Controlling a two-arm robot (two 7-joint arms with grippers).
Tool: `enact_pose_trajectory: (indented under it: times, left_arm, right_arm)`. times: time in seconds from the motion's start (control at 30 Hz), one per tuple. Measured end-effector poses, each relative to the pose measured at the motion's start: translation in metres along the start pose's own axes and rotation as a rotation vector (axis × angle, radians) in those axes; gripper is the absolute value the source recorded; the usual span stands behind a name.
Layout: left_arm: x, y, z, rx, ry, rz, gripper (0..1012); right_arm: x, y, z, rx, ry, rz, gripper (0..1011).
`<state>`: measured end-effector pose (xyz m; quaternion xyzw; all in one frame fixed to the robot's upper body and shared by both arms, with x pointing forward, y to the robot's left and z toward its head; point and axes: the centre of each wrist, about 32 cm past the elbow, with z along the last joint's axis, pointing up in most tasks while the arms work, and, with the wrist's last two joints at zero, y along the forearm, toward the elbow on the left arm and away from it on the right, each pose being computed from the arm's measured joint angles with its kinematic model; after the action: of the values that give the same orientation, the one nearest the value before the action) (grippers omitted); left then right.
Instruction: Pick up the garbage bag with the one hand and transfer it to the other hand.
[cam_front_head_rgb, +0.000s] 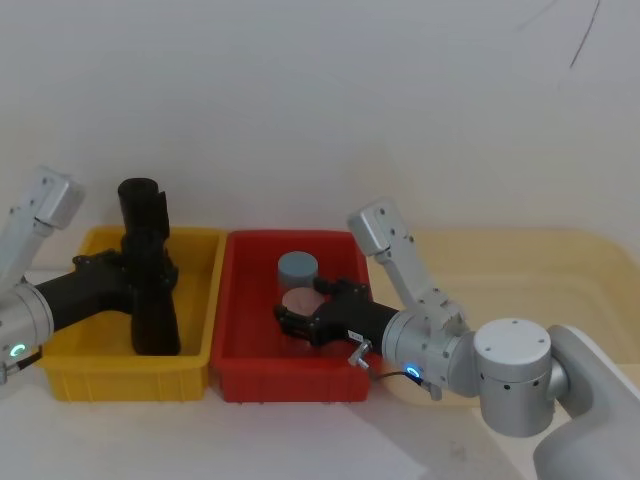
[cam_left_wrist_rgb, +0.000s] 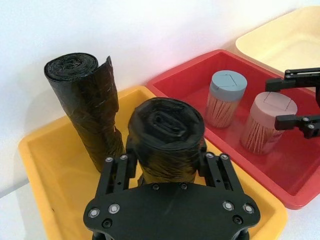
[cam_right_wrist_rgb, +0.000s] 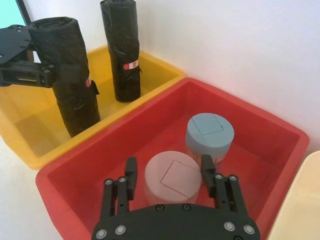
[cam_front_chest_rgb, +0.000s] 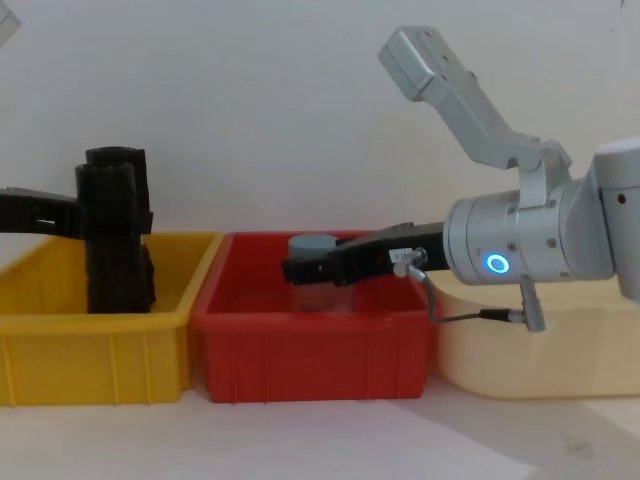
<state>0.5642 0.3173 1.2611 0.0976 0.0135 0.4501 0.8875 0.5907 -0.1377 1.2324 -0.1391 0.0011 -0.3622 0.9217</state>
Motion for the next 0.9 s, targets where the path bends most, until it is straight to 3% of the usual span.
enact_pose_trajectory:
  times: [0.2,0.9]
  left_arm:
    - [0.0,0.0,0.0,0.0,0.0,0.0,532]
    - [0.0,0.0,0.0,0.0,0.0,0.0,394]
  right_arm:
    - [0.0002,0.0004,-0.0002,0.0,-0.002,0.0,651]
    - [0.0001,0.0012,-0.0005,0.0,-0.004,0.002,651]
